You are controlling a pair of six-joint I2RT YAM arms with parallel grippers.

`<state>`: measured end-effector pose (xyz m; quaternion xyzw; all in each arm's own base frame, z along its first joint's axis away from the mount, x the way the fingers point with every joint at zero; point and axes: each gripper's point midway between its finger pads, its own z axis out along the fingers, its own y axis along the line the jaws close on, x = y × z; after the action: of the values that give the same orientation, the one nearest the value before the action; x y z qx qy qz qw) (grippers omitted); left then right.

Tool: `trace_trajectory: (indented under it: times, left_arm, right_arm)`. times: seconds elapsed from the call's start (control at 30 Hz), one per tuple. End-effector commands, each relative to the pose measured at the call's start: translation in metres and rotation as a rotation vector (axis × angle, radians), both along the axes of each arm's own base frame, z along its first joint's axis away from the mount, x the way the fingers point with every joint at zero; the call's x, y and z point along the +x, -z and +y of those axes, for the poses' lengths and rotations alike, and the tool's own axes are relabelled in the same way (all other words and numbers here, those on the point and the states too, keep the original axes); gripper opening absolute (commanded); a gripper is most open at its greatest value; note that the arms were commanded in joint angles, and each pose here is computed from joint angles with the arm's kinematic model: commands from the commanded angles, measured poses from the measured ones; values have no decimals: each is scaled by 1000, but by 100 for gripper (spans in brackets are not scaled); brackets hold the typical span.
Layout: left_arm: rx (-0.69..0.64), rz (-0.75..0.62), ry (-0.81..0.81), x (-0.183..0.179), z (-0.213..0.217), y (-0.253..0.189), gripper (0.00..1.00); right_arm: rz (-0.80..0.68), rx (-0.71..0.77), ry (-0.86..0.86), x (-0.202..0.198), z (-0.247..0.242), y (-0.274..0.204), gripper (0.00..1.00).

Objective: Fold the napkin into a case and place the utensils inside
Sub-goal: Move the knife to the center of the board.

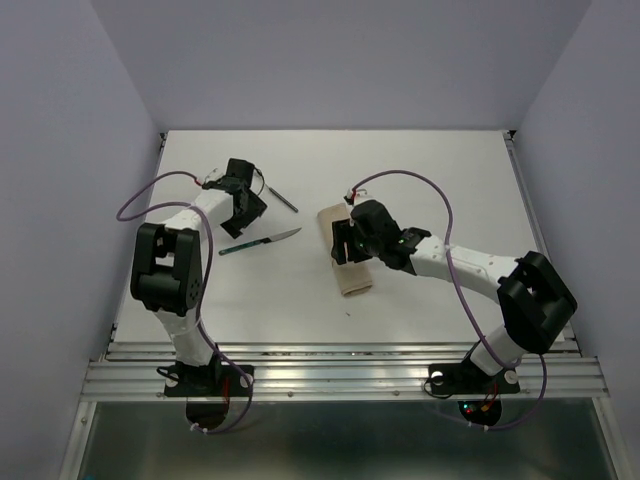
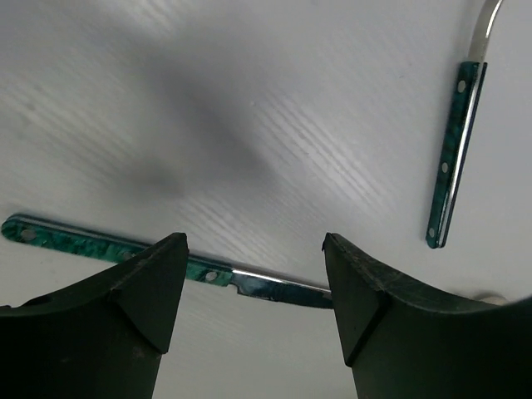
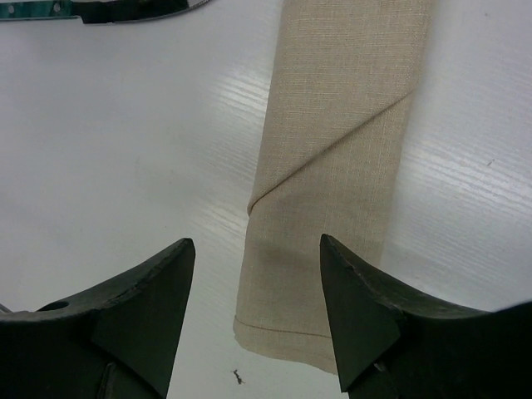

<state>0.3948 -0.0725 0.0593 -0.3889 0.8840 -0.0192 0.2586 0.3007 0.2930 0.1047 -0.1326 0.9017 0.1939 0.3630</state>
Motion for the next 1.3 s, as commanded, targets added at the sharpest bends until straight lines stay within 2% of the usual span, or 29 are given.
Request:
trace_trajectory:
  times: [0.0,0.07,0.3,0.53,0.73,0.83,1.03,1.17,1.27]
  left_arm:
    - [-29,-16,135,24,-22,5,77]
    - [-20,25,194,18,-31,21,77]
    - [-4,44,388,-16,-66,33,76]
    - [-4,49,519,-65,-71,26,73]
    - [15,43,568,-88,-65,8,73]
    - [33,35,546,-92,-58,-3,73]
    - [66,-79,410,-75,-40,-42,74]
    - [192,24,293,-74,-3,-24,81]
    - [252,92,277,-74,9,-6,86]
  right_arm:
    - [-32,42,-6,1,4,-15,67]
    - [-29,42,-4,0,3,-13,67]
    - [-30,35,7,0,0,-11,68]
    - [-31,32,15,0,-1,-10,68]
    - [-30,33,14,0,-1,-9,68]
    - [-35,39,15,0,0,-12,68]
    - [-36,54,11,-2,0,-18,68]
    - [-29,65,12,-6,-2,-20,69]
    - [-31,69,13,-7,-3,-21,69]
